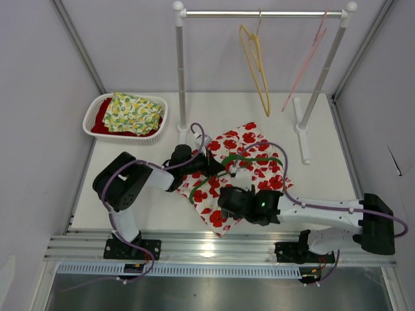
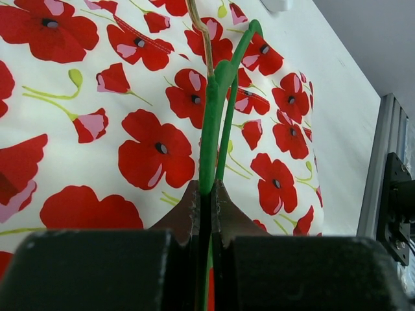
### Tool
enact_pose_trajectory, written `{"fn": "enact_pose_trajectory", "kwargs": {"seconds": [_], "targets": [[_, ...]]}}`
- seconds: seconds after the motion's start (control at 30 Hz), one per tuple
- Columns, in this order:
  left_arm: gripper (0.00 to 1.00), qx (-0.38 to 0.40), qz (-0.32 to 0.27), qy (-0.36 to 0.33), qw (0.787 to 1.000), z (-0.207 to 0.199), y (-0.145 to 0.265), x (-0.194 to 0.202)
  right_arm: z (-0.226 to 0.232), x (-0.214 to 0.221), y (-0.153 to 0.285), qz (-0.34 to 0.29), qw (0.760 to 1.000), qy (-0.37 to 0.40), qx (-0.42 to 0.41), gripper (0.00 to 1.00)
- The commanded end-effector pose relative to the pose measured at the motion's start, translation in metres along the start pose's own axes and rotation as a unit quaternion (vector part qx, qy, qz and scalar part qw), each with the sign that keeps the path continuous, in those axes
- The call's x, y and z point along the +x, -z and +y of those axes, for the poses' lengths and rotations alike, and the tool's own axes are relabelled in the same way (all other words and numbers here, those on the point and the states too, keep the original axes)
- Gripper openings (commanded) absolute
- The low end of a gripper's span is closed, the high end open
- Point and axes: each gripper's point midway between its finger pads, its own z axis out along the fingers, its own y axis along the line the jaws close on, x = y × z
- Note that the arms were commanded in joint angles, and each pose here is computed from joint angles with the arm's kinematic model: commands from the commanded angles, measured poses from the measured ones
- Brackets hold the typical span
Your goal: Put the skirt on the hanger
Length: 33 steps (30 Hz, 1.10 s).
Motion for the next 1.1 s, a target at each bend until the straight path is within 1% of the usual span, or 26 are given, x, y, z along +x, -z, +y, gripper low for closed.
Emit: {"fn": "enact_pose_trajectory", "kwargs": {"seconds": [0.0,0.03,0.1,0.13,0.2,0.23,0.33,0.37,0.43,0.47,0.5,0.57,0.6,0.8,0.83,0.93,0.97,1.0,1.03,1.07], "targets": [[0.0,-0.031,-0.025,-0.024,0.999,0.01,0.009,-0.011,-0.055,-0.034,0.0,-0.041,0.993,-0.084,0.074,0.72],[0.0,-0.033,-0.025,-0.023,0.999,0.01,0.01,-0.011,-0.081,-0.05,-0.003,-0.052,0.985,-0.131,0.104,0.72],[0.0,-0.035,-0.034,-0.024,0.999,0.009,0.013,-0.014,-0.109,-0.053,-0.01,-0.05,0.975,-0.175,0.124,0.67],[0.0,-0.038,-0.035,-0.022,0.998,0.009,0.014,-0.013,-0.133,-0.062,-0.014,-0.058,0.964,-0.217,0.145,0.66],[0.0,-0.04,-0.04,-0.023,0.998,0.008,0.016,-0.015,-0.152,-0.061,-0.02,-0.066,0.953,-0.265,0.133,0.64],[0.0,-0.042,-0.041,-0.023,0.998,0.008,0.017,-0.016,-0.168,-0.07,-0.022,-0.078,0.94,-0.305,0.133,0.63],[0.0,-0.044,-0.048,-0.023,0.998,0.007,0.019,-0.018,-0.2,-0.059,-0.028,-0.07,0.925,-0.336,0.165,0.56],[0.0,-0.045,-0.048,-0.021,0.998,0.007,0.019,-0.017,-0.216,-0.06,-0.028,-0.075,0.915,-0.353,0.183,0.55],[0.0,-0.045,-0.053,-0.023,0.997,0.006,0.02,-0.021,-0.23,-0.058,-0.03,-0.078,0.904,-0.371,0.196,0.56],[0.0,-0.045,-0.054,-0.023,0.997,0.006,0.02,-0.02,-0.232,-0.064,-0.033,-0.084,0.904,-0.377,0.185,0.56],[0.0,-0.043,-0.054,-0.021,0.997,0.005,0.021,-0.02,-0.243,-0.066,-0.034,-0.087,0.895,-0.391,0.195,0.56],[0.0,-0.043,-0.054,-0.02,0.997,0.005,0.021,-0.019,-0.254,-0.071,-0.038,-0.091,0.891,-0.396,0.205,0.56],[0.0,-0.041,-0.054,-0.021,0.997,0.004,0.02,-0.02,-0.264,-0.069,-0.043,-0.084,0.884,-0.404,0.22,0.56],[0.0,-0.043,-0.054,-0.02,0.997,0.005,0.023,-0.017,-0.28,-0.08,-0.061,-0.091,0.874,-0.419,0.227,0.56],[0.0,-0.043,-0.054,-0.02,0.997,0.005,0.023,-0.017,-0.285,-0.077,-0.065,-0.083,0.873,-0.42,0.235,0.56],[0.0,-0.042,-0.052,-0.018,0.998,0.005,0.024,-0.015,-0.29,-0.083,-0.071,-0.095,0.868,-0.428,0.232,0.55],[0.0,-0.04,-0.052,-0.017,0.998,0.004,0.023,-0.015,-0.291,-0.083,-0.072,-0.096,0.868,-0.429,0.23,0.55],[0.0,-0.042,-0.051,-0.016,0.998,0.005,0.024,-0.013,-0.293,-0.084,-0.072,-0.097,0.867,-0.43,0.233,0.51],[0.0,-0.041,-0.052,-0.017,0.998,0.004,0.023,-0.015,-0.293,-0.085,-0.072,-0.098,0.867,-0.43,0.233,0.51],[0.0,-0.041,-0.051,-0.016,0.998,0.005,0.024,-0.014,-0.295,-0.083,-0.072,-0.096,0.866,-0.43,0.238,0.47]]}}
